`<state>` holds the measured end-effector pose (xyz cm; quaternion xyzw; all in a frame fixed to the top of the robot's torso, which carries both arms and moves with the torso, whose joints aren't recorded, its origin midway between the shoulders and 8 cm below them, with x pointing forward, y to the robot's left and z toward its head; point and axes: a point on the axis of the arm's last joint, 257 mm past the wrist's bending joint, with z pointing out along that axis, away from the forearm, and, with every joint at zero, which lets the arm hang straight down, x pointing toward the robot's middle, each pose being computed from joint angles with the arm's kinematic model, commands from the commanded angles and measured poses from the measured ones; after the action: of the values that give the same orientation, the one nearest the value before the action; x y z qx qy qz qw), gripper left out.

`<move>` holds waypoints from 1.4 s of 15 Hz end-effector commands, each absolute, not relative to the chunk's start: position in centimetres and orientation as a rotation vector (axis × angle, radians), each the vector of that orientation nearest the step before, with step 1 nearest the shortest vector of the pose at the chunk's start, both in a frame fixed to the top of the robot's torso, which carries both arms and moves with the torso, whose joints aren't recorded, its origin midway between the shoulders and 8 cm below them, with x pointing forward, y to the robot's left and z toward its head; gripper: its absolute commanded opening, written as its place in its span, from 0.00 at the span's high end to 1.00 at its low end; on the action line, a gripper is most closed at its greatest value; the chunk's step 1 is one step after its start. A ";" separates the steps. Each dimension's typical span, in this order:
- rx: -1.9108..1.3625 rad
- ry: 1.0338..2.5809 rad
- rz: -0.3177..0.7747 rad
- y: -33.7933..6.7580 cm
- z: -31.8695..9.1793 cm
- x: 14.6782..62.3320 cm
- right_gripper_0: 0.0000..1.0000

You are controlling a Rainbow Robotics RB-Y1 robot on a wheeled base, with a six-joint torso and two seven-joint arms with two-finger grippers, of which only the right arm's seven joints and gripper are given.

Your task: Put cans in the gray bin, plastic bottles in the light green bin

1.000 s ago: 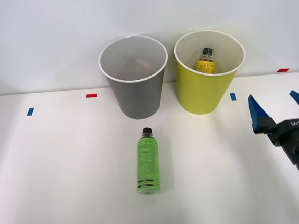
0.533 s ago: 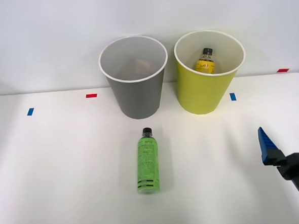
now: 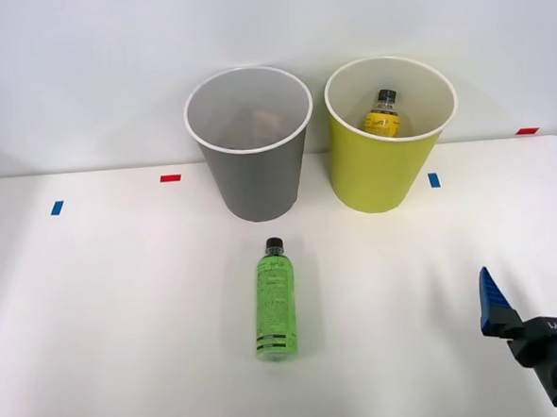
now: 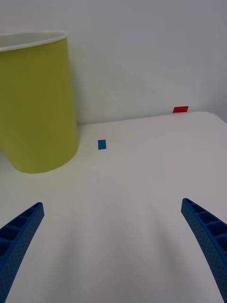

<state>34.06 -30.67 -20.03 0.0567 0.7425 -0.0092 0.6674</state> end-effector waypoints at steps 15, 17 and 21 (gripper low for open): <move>0.043 1.508 0.017 -27.7 -23.2 30.1 0.00; -0.010 1.504 -0.008 -27.5 -23.7 28.9 0.00; -0.113 1.526 -0.101 -27.3 -24.6 27.3 0.00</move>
<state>27.59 -27.46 -24.23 -0.0470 0.6876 -0.0450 0.7231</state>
